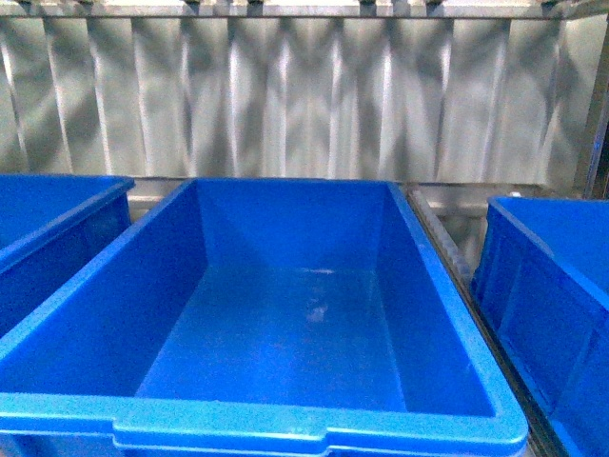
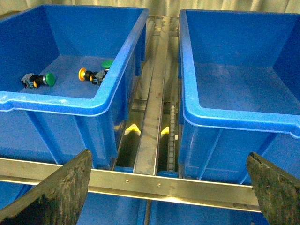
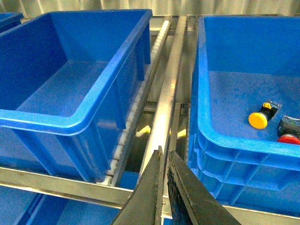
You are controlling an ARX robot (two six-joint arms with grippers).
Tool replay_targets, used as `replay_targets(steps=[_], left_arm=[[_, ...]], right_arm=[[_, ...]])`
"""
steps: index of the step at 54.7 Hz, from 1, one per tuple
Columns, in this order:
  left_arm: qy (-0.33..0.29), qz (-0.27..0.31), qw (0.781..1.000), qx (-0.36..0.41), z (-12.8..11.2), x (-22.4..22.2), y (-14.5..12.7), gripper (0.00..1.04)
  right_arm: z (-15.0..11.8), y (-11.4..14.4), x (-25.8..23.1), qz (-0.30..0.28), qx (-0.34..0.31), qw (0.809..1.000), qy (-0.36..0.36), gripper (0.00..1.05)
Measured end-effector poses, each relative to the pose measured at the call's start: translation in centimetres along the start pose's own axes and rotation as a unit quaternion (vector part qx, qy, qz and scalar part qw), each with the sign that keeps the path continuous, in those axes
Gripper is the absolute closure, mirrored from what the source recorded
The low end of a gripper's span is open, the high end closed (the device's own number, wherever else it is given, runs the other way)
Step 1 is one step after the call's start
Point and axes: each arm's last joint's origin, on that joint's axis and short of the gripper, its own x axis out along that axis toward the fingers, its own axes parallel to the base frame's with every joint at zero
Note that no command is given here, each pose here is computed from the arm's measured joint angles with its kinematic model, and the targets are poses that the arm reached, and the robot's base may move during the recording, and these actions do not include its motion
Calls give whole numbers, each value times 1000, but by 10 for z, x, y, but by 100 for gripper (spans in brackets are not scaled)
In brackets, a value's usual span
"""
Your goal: Pick red and yellow buttons and place in box
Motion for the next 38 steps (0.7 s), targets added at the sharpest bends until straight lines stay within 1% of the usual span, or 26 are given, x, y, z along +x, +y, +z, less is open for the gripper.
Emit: replay_targets(steps=[16, 17, 19, 20, 24, 38], left_arm=[[0, 0, 1000, 0, 0, 0, 0, 8], [0, 0, 1000, 0, 0, 0, 0, 8], [0, 0, 1000, 0, 0, 0, 0, 8], [0, 0, 1000, 0, 0, 0, 0, 8], [0, 0, 1000, 0, 0, 0, 0, 8], [0, 0, 1000, 0, 0, 0, 0, 8]], right_arm=[[-10, 0, 0, 0, 0, 1000, -3, 101], [-9, 0, -1, 0, -1, 1000, -14, 15], [-9, 0, -1, 0, -1, 1000, -14, 7], [-9, 0, -1, 0, -1, 1000, -14, 5], [-9, 0, -1, 0, -1, 1000, -14, 7], [-9, 0, -1, 0, -1, 1000, -14, 7]])
